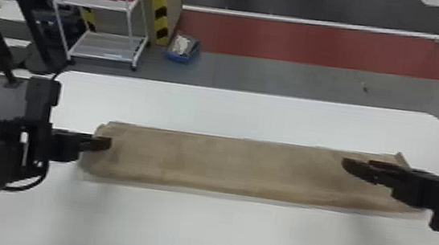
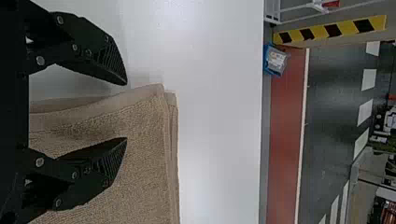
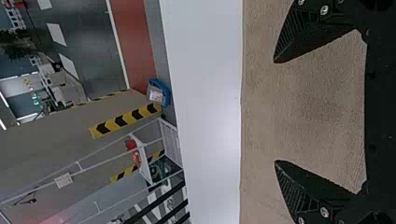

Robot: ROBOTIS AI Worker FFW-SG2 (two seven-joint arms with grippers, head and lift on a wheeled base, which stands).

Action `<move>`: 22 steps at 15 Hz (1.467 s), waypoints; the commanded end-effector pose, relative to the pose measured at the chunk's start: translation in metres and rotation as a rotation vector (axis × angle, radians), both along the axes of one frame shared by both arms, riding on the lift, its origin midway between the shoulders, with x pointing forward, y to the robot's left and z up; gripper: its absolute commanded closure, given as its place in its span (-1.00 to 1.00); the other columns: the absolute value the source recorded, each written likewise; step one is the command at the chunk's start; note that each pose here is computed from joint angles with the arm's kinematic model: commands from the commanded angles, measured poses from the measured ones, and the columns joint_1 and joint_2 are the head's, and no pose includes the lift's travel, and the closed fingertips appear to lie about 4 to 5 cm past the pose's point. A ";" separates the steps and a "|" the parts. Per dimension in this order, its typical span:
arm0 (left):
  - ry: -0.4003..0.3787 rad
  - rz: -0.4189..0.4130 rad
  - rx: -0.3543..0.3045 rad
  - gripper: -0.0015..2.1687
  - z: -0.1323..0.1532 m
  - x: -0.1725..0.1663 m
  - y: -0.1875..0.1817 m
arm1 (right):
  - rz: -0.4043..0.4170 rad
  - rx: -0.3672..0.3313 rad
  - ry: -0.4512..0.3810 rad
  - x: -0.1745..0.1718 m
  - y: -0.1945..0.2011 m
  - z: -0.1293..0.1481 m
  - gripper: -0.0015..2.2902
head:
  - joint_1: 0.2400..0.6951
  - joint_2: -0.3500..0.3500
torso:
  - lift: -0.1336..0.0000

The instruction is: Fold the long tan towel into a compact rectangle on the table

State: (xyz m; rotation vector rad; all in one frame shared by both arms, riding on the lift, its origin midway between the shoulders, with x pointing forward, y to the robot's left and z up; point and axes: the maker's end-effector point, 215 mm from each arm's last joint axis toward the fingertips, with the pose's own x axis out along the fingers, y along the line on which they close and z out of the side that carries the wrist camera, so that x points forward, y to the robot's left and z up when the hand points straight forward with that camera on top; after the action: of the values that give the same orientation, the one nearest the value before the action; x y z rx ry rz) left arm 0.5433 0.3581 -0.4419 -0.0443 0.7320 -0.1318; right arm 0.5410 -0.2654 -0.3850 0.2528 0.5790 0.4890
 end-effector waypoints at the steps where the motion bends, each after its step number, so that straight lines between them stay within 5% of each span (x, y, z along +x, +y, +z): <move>1: 0.006 0.003 0.006 0.01 -0.001 -0.001 0.003 | 0.037 -0.023 0.000 0.005 0.024 -0.002 -0.88 | 1.00 0.24 | -0.91; 3: 0.014 0.004 0.009 0.49 -0.001 0.000 0.004 | 0.049 -0.037 0.009 0.006 0.035 -0.009 -0.88 | 1.00 0.32 | -0.91; 12: 0.020 -0.056 -0.099 0.61 0.037 -0.001 -0.056 | 0.091 -0.043 -0.001 0.016 0.074 -0.038 -0.88 | 1.00 0.36 | -0.91; 15: 0.107 -0.099 -0.169 0.61 0.056 -0.017 -0.103 | 0.087 -0.025 0.013 0.022 0.077 -0.052 -0.83 | 1.00 0.32 | -0.91; 16: 0.067 -0.107 -0.179 0.61 0.074 -0.015 -0.122 | 0.090 -0.021 0.012 0.023 0.078 -0.057 -0.81 | 1.00 0.30 | -0.91; 19: 0.059 -0.207 -0.288 0.65 0.116 -0.026 -0.187 | 0.111 -0.013 0.025 0.024 0.088 -0.064 -0.37 | 1.00 0.15 | -0.91; 20: 0.035 -0.265 -0.356 0.65 0.141 -0.024 -0.210 | 0.116 -0.018 0.031 0.024 0.089 -0.066 0.15 | 1.00 0.11 | -0.91; 21: 0.023 -0.301 -0.398 0.65 0.157 -0.023 -0.225 | 0.120 -0.019 0.031 0.024 0.091 -0.067 0.44 | 1.00 0.06 | -0.91; 22: 0.010 -0.341 -0.453 0.65 0.175 -0.022 -0.242 | 0.131 -0.016 0.042 0.023 0.096 -0.068 0.53 | 1.00 0.01 | -0.91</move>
State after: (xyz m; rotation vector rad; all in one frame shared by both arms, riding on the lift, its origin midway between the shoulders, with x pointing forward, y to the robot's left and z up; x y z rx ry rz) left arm 0.5219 0.1462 -0.2972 -0.2932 0.7362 -0.5131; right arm 0.5650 -0.1746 -0.4510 0.2114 0.6301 0.5967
